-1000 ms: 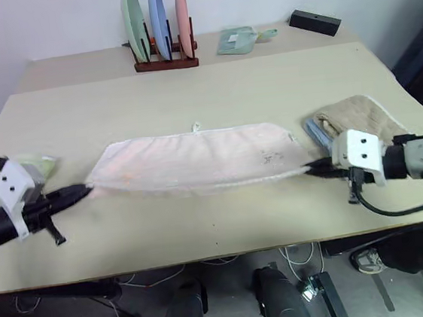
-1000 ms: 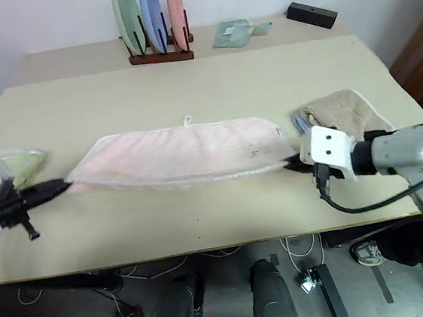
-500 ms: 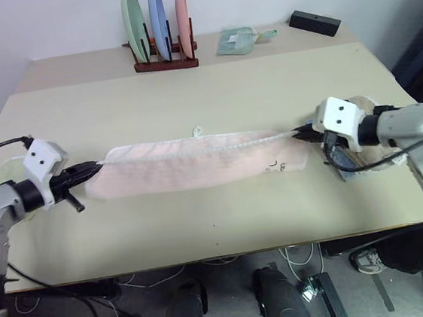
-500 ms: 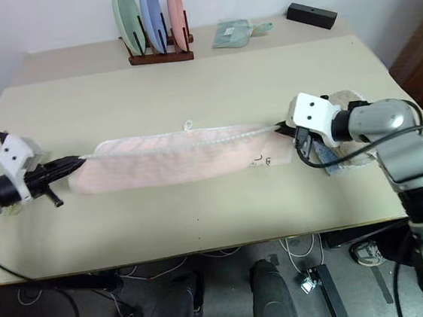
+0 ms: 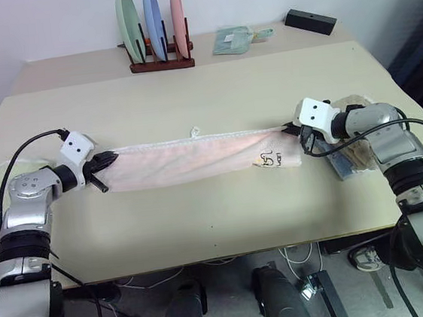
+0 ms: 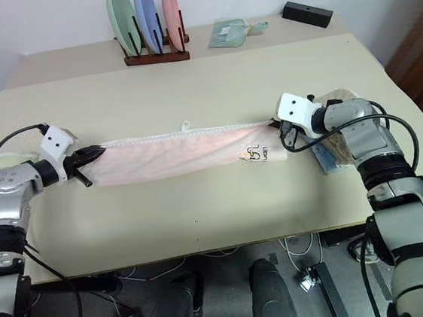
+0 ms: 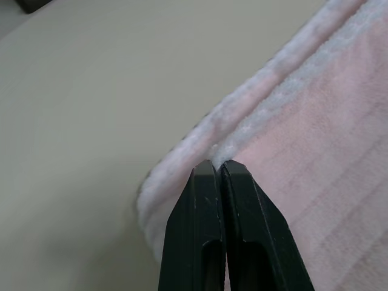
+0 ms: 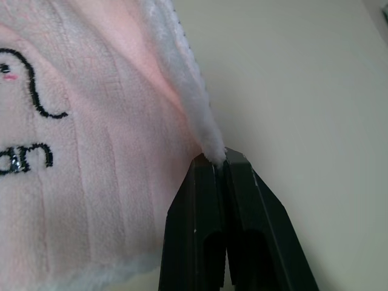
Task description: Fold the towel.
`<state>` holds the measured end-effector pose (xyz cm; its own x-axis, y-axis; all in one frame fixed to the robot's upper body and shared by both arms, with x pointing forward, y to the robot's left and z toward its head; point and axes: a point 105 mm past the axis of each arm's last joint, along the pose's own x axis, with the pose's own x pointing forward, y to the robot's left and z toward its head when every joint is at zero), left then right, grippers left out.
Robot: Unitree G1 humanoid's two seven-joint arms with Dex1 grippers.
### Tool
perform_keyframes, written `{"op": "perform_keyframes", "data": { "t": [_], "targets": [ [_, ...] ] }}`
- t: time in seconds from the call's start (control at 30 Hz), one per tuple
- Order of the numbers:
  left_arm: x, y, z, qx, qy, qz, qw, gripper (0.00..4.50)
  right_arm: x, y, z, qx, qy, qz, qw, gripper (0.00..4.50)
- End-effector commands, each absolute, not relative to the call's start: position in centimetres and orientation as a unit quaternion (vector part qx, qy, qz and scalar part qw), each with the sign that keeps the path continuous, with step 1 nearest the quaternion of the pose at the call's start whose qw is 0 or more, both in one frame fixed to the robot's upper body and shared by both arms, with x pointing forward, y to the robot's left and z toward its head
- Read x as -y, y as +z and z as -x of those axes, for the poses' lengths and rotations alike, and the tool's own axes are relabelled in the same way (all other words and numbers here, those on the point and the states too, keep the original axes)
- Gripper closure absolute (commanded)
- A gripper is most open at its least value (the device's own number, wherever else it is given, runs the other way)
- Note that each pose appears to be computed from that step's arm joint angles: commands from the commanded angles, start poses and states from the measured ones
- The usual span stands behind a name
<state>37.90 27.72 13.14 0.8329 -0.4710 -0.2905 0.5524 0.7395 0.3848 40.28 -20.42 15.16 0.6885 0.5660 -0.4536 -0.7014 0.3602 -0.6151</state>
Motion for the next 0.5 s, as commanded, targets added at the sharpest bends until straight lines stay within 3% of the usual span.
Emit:
{"op": "perform_keyframes", "data": {
  "t": [0.03,0.33,0.43,0.5],
  "targets": [
    [-28.3,14.7,-38.7,-0.052,-0.241,-0.248,0.937,4.5,20.5,17.4,-41.1,-0.043,0.358,0.422,0.832,4.47],
    [-28.6,15.3,-40.2,-0.03,-0.196,-0.235,0.951,4.5,20.9,17.6,-41.6,-0.034,0.336,0.421,0.842,4.47],
    [-28.7,15.0,-40.2,-0.038,-0.198,-0.215,0.956,3.62,20.7,17.7,-41.4,-0.033,0.341,0.409,0.846,3.65],
    [-28.9,14.9,-40.2,-0.039,-0.192,-0.217,0.956,2.61,20.8,18.1,-41.2,-0.027,0.338,0.417,0.843,2.6]
  ]
}}
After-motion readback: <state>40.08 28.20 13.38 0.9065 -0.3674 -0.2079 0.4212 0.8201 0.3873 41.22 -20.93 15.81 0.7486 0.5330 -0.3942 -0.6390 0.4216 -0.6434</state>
